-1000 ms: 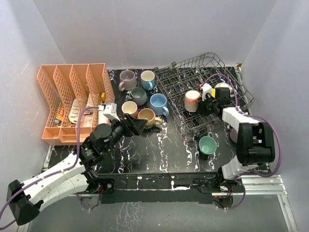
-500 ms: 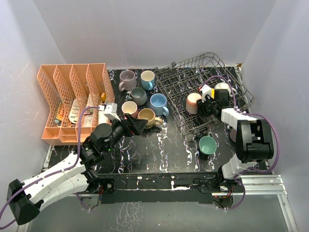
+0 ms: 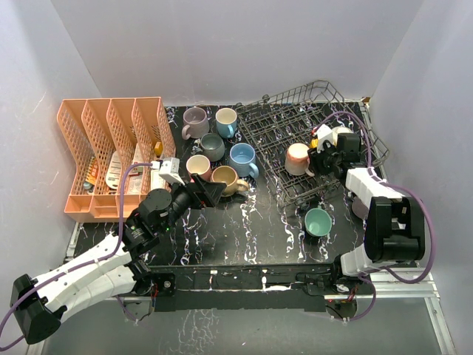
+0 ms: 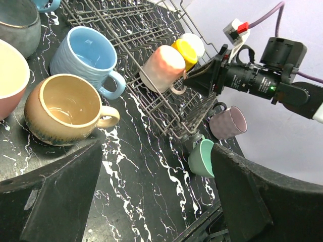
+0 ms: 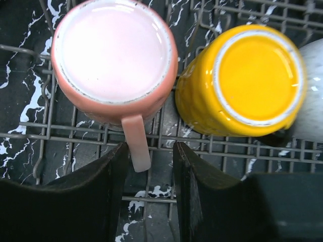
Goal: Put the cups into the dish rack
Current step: Adjust the cup in the dish rack.
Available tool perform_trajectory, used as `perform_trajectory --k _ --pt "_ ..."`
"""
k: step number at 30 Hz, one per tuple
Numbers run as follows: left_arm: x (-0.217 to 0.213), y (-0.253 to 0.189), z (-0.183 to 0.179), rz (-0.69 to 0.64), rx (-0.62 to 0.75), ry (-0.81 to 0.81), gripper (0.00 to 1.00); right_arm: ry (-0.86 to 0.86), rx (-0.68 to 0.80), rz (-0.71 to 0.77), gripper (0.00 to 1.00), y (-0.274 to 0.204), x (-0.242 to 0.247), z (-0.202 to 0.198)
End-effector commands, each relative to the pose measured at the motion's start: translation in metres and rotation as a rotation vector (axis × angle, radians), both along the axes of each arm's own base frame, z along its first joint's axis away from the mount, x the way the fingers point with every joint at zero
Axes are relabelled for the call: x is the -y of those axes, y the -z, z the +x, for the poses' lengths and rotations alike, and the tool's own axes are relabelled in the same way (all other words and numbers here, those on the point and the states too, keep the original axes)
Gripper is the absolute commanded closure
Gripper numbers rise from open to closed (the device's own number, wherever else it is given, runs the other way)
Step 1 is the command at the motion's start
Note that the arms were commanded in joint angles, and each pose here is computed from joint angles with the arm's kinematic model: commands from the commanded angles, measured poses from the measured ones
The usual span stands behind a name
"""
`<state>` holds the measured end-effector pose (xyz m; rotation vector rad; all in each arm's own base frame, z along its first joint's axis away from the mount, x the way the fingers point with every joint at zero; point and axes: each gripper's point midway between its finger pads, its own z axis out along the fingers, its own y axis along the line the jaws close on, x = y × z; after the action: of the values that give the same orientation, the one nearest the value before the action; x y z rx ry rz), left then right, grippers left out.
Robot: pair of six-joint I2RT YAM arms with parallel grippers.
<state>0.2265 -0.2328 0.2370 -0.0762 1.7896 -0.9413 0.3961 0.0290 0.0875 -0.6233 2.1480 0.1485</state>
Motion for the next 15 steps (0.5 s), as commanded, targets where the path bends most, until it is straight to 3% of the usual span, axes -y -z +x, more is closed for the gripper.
perform_trajectory --k 1,10,15 --pt "0.000 -0.008 0.001 -0.022 0.025 -0.005 0.14 0.015 0.128 -0.061 0.59 -0.040 0.012 0.015" --pt "0.000 -0.010 0.000 -0.021 0.025 0.001 0.14 0.026 0.137 -0.072 0.67 -0.052 0.017 0.025" --pt "-0.005 -0.010 -0.001 -0.023 0.029 -0.009 0.14 -0.139 0.142 -0.035 0.67 -0.070 -0.004 0.009"
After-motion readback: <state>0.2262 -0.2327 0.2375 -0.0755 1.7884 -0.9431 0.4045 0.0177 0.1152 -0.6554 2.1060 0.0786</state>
